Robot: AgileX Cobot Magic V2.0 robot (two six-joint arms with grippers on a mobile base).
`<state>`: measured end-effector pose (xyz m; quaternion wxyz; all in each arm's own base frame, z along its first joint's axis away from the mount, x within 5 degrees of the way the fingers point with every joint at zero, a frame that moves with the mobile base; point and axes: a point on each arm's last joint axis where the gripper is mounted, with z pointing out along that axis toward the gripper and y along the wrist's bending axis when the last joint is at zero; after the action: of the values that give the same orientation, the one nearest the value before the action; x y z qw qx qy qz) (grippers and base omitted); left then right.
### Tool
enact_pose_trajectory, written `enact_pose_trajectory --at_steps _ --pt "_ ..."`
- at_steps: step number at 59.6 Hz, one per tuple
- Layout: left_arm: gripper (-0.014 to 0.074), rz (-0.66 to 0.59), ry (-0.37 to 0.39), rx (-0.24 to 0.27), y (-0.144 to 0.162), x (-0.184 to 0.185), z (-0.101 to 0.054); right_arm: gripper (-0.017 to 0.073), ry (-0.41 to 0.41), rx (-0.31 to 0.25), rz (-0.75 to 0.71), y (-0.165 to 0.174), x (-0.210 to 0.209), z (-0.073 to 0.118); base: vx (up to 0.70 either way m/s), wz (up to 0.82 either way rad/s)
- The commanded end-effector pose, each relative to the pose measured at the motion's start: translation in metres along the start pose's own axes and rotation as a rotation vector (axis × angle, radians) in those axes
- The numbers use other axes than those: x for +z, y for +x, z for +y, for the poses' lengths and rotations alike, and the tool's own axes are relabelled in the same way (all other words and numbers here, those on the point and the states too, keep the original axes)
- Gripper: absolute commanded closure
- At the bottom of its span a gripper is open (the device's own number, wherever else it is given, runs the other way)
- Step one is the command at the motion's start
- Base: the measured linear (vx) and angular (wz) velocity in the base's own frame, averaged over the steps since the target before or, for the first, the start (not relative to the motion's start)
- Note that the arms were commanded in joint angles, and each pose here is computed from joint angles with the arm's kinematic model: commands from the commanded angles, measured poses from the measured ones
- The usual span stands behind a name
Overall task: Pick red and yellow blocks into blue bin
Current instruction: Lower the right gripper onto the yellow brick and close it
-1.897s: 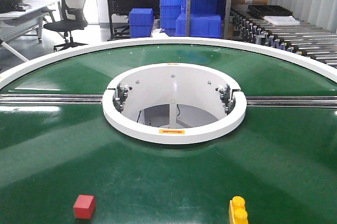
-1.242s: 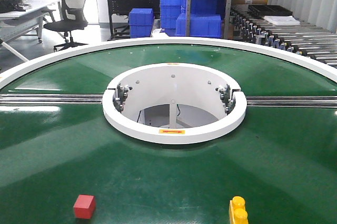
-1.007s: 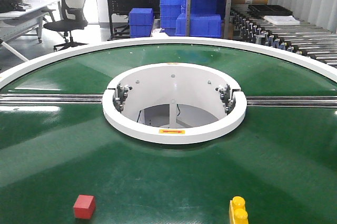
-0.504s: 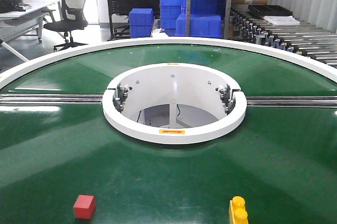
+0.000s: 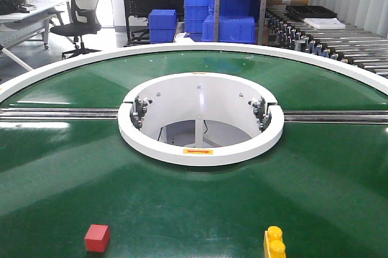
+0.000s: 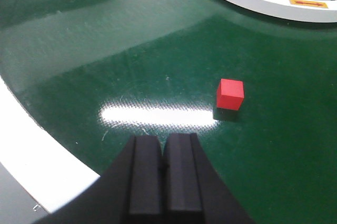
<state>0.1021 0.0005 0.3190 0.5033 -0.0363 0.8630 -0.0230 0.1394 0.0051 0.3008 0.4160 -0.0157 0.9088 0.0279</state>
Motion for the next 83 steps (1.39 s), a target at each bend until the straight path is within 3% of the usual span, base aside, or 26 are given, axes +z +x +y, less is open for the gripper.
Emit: enact_pose_trajectory --at_steps 1,8,13,25,32,37,44,56,63,83 --pt "0.0598 -0.097 0.014 -0.018 -0.015 -0.004 -0.002 0.0559 0.003 -0.013 -0.057 -0.013 -0.001 0.0 0.0 0.0" --pt "0.0566 -0.09 0.029 -0.013 -0.015 -0.003 -0.004 0.0482 -0.017 -0.029 -0.025 -0.015 0.004 0.002 0.0 0.0" --pt "0.0487 -0.074 0.07 0.0 -0.014 -0.001 -0.009 0.0358 -0.068 -0.102 -0.011 -0.021 0.006 0.011 0.0 0.0" --pt "0.0165 -0.042 0.163 0.053 -0.012 0.003 -0.021 0.0054 -0.163 -0.244 0.054 -0.028 0.022 0.037 0.0 0.0" --pt "0.0025 -0.041 0.188 0.078 -0.012 0.003 -0.024 -0.0052 -0.164 -0.194 0.12 -0.036 0.04 0.043 0.0 0.0" --pt "-0.0023 -0.04 0.2 0.084 -0.011 0.002 -0.025 -0.0069 -0.155 -0.151 0.173 -0.044 0.057 0.046 0.0 0.0" --pt "-0.0025 -0.036 0.205 0.087 -0.011 0.002 -0.026 -0.0054 -0.148 -0.094 0.247 -0.061 0.082 0.052 0.0 0.0" --pt "0.0013 -0.032 0.204 0.087 -0.011 0.002 -0.026 -0.0013 -0.135 -0.098 0.395 -0.083 0.139 0.062 0.0 0.0" --pt "0.0025 -0.032 0.204 0.087 -0.011 0.002 -0.026 -0.0013 -0.124 -0.072 0.453 -0.091 0.171 0.067 0.0 0.0" --pt "0.0025 -0.032 0.204 0.087 -0.011 0.002 -0.026 -0.0013 -0.116 -0.057 0.51 -0.099 0.234 0.075 0.0 0.0"
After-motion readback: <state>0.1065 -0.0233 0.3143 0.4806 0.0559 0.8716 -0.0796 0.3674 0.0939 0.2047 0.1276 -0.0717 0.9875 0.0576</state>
